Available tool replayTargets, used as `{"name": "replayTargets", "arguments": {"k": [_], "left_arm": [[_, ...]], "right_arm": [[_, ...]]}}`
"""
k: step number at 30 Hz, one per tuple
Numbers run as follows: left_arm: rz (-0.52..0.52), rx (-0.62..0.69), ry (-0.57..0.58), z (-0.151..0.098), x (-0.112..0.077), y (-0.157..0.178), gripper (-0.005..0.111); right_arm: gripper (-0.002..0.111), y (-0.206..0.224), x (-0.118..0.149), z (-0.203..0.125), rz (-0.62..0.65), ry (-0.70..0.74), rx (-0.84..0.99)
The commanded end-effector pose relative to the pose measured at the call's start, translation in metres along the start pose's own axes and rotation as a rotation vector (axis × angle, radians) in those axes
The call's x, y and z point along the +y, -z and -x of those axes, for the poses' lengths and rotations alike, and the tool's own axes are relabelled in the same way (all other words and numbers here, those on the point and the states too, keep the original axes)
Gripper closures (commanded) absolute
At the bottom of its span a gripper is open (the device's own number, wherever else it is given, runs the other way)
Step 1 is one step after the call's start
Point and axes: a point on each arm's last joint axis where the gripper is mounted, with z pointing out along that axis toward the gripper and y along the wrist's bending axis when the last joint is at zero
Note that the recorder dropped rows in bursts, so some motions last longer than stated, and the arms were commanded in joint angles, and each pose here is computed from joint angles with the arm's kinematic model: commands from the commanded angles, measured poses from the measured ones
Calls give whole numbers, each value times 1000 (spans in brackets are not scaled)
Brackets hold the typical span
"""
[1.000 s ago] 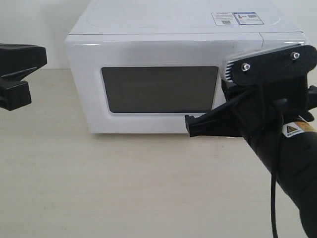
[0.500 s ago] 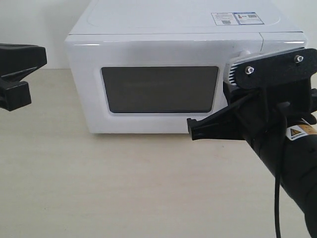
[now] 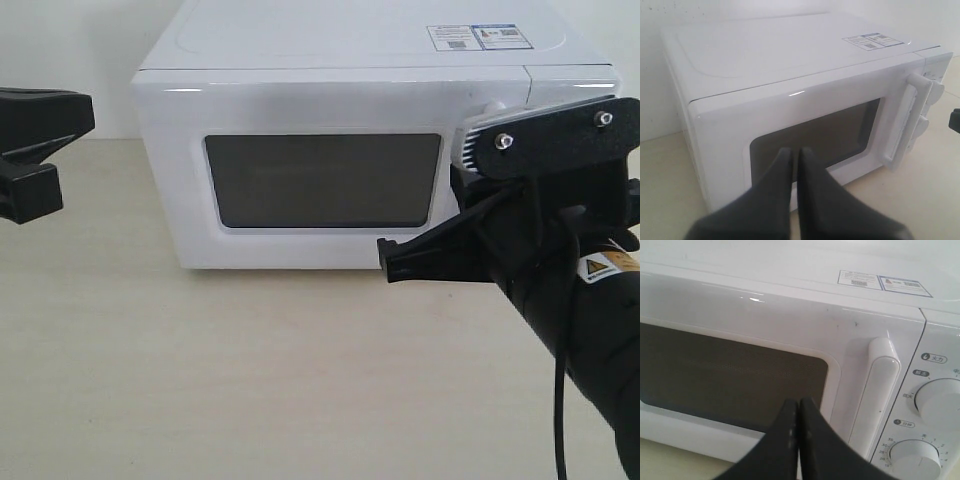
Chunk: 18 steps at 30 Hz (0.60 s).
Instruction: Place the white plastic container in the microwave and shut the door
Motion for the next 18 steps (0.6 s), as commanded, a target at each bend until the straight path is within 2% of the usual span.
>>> {"name": "replayTargets", "arguments": {"k": [1, 14, 18], "left_arm": [[12, -14, -5, 1, 2, 2, 102], [12, -14, -5, 1, 2, 2, 102], [12, -14, -5, 1, 2, 2, 102]], "right_arm": [[109, 1, 0, 2, 7, -4, -1], [109, 1, 0, 1, 8, -10, 0], [109, 4, -6, 11, -24, -22, -60]]}}
